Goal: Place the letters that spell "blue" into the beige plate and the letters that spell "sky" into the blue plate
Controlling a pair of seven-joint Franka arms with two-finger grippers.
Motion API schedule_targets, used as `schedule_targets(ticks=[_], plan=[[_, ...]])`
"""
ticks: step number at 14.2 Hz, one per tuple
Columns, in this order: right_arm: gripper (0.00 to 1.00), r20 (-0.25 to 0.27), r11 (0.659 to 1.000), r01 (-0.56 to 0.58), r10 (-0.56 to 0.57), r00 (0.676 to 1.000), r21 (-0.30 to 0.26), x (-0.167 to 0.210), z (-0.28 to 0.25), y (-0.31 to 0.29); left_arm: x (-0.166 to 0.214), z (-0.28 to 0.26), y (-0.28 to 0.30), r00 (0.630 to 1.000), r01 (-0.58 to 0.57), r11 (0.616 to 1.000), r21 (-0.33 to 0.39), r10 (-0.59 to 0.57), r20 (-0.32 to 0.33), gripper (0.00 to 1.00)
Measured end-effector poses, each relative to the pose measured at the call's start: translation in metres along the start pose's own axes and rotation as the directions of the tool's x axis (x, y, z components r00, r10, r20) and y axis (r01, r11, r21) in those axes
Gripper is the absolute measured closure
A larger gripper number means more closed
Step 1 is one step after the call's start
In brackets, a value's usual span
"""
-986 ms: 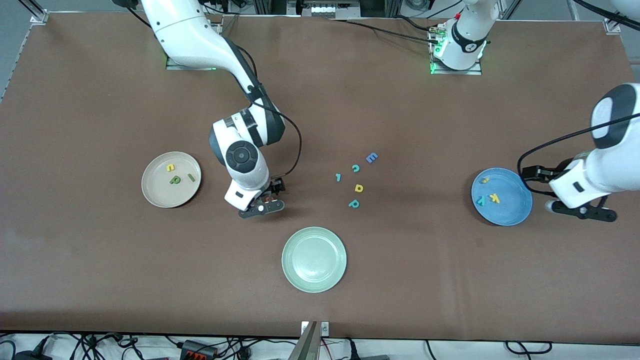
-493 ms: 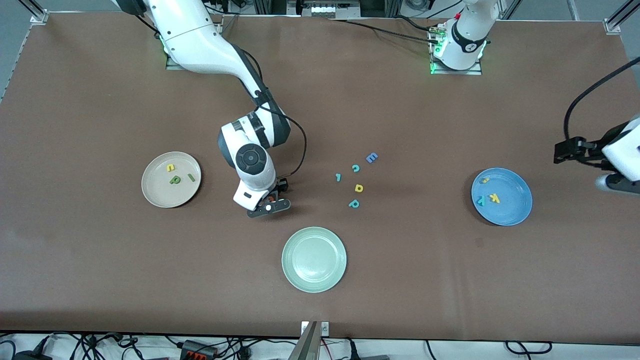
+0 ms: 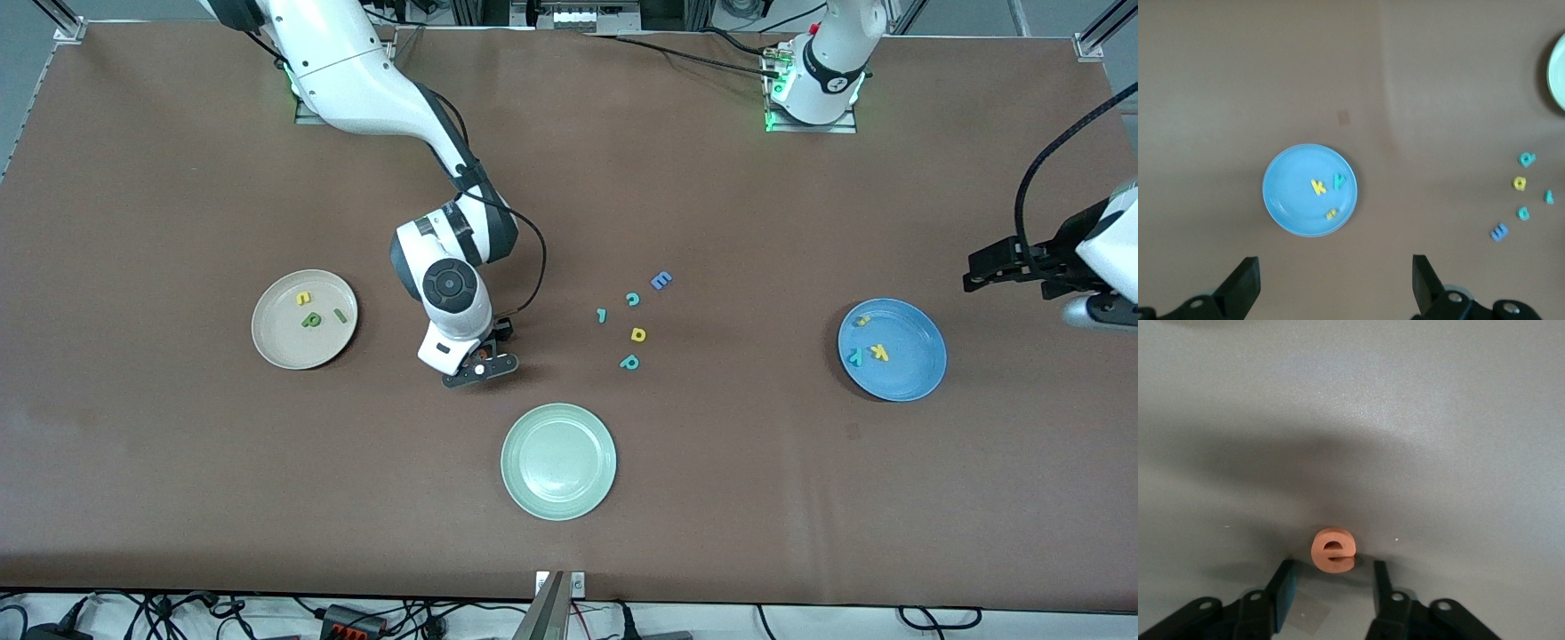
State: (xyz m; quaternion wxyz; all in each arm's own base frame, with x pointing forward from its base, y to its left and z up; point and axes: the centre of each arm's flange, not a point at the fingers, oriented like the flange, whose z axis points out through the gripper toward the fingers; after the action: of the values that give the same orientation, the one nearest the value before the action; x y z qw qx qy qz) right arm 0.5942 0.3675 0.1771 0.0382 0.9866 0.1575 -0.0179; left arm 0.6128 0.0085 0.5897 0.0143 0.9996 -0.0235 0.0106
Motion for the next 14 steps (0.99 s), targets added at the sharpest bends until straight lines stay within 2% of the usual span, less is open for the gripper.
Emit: schedule_targets(ticks=[1, 2, 3, 6, 9, 14], plan=[[0.48, 0.000, 1.000, 0.001, -0.001, 1.000, 0.000, 0.000, 0.000, 0.000, -0.012, -0.007, -0.001, 1.000, 0.007, 1.000, 0.010, -0.007, -0.022, 0.00], [0.56, -0.003, 1.000, 0.002, -0.002, 1.000, 0.001, 0.001, -0.001, -0.001, -0.024, -0.014, 0.000, 0.999, 0.008, 1.000, 0.023, -0.007, -0.033, 0.00], [0.59, -0.004, 1.000, 0.003, -0.003, 1.000, 0.001, 0.001, -0.001, -0.001, -0.034, -0.020, 0.002, 0.999, 0.004, 0.999, 0.037, -0.003, -0.040, 0.00], [0.59, -0.005, 1.000, 0.005, -0.005, 1.000, 0.001, 0.002, -0.001, -0.001, -0.047, -0.018, 0.003, 1.000, 0.001, 0.999, 0.048, 0.001, -0.031, 0.00], [0.59, -0.005, 1.000, 0.006, -0.006, 1.000, 0.001, 0.002, -0.001, -0.001, -0.048, -0.004, 0.001, 1.000, 0.001, 0.999, 0.047, -0.001, -0.002, 0.00], [0.59, -0.006, 1.000, 0.008, -0.008, 1.000, 0.000, 0.003, -0.001, 0.001, -0.048, -0.003, 0.012, 1.000, -0.017, 0.999, 0.046, 0.017, 0.003, 0.00]])
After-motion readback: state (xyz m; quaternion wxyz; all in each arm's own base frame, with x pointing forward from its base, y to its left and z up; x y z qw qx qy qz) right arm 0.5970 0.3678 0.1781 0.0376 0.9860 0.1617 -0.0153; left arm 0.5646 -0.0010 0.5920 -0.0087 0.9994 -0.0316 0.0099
